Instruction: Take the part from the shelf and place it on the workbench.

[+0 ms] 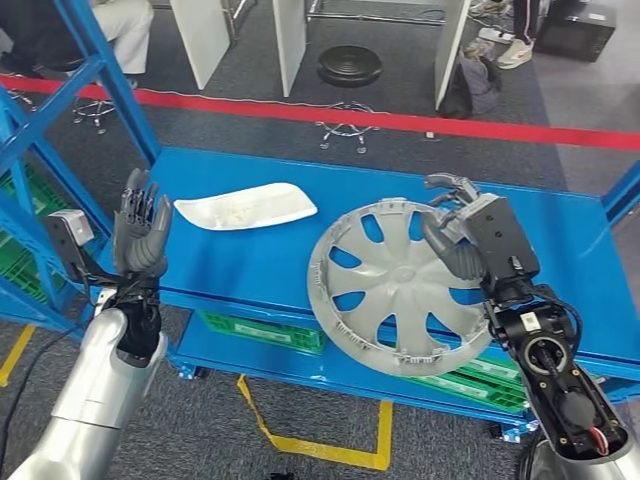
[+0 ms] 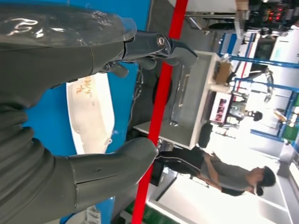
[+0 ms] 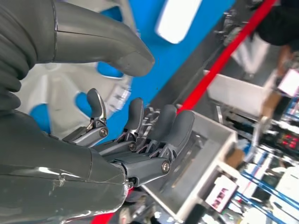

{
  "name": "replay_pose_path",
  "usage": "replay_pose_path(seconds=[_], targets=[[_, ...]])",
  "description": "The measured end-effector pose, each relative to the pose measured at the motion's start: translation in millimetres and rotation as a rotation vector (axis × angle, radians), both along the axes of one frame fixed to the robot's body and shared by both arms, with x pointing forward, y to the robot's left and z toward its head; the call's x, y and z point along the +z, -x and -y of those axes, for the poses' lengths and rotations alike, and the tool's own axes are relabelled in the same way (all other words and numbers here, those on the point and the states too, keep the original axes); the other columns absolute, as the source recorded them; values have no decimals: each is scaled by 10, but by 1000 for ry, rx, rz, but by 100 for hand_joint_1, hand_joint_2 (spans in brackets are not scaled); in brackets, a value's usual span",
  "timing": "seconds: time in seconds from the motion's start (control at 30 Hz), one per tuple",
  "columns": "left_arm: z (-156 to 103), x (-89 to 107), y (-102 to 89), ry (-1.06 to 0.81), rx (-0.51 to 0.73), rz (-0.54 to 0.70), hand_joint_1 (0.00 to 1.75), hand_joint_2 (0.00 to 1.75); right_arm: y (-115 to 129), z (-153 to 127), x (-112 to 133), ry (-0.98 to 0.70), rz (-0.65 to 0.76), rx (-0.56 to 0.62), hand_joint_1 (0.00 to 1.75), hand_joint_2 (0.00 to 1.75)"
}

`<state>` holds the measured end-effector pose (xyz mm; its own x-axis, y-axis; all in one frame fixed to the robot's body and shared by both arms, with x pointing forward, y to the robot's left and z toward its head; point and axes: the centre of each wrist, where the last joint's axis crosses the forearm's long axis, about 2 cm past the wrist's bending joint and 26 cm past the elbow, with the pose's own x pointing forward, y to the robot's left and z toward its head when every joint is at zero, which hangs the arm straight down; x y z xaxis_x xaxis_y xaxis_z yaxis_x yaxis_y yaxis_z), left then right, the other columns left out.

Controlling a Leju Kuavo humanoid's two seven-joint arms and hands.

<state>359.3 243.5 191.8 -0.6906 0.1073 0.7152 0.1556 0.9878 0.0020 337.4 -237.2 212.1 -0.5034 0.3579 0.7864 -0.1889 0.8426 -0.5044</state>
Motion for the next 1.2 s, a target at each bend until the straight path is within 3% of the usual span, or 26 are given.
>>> replay_pose_path(seconds=[0.43, 0.6, 0.97, 1.2], targets=[[-1, 5, -3, -6, 0, -4, 0, 175, -5, -65, -152, 63, -79, 18, 175, 175], [0, 8, -5, -9, -5, -4, 0, 175, -60, -80, -211, 161, -182, 47, 175, 175], [12, 67, -51, -6, -6, 7, 0, 175, -144, -67, -743, 372, -451, 148, 175, 175], [8, 47, -43, -1, 16, -2, 0, 175, -300, 70, -871, 443, -488, 76, 175, 175]])
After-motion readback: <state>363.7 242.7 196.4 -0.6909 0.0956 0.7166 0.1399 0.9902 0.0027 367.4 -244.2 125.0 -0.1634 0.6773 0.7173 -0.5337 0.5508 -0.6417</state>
